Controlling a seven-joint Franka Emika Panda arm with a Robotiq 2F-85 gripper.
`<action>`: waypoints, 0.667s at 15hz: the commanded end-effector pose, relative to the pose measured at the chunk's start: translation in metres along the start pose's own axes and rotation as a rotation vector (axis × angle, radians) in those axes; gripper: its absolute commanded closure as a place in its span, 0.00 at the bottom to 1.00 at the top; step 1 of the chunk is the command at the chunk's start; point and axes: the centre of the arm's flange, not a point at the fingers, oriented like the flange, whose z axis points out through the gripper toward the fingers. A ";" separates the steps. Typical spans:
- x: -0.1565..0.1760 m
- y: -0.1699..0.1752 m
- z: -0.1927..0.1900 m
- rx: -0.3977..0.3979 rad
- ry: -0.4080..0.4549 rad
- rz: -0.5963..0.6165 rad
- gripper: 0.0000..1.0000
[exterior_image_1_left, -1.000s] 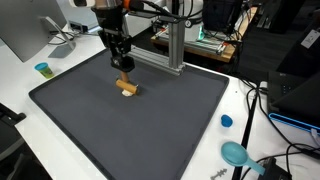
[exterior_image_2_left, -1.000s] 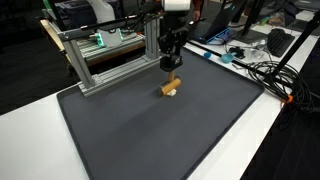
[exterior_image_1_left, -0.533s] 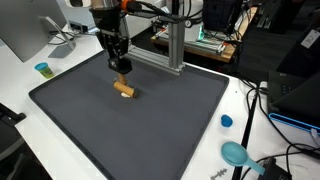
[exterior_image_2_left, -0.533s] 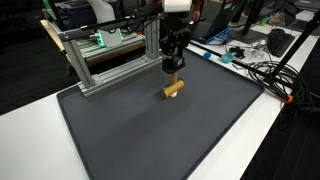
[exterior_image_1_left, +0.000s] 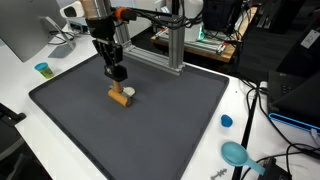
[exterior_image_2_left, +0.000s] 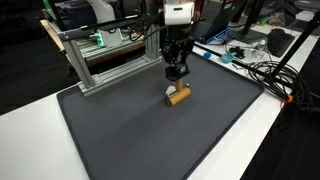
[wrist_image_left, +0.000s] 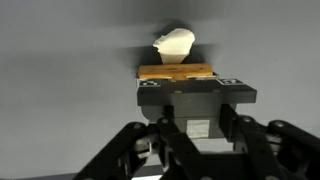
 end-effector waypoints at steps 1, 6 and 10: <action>0.003 0.008 -0.001 0.017 0.027 0.055 0.79; -0.020 0.000 -0.053 -0.021 0.081 0.010 0.79; -0.031 -0.012 -0.040 -0.007 -0.005 -0.019 0.79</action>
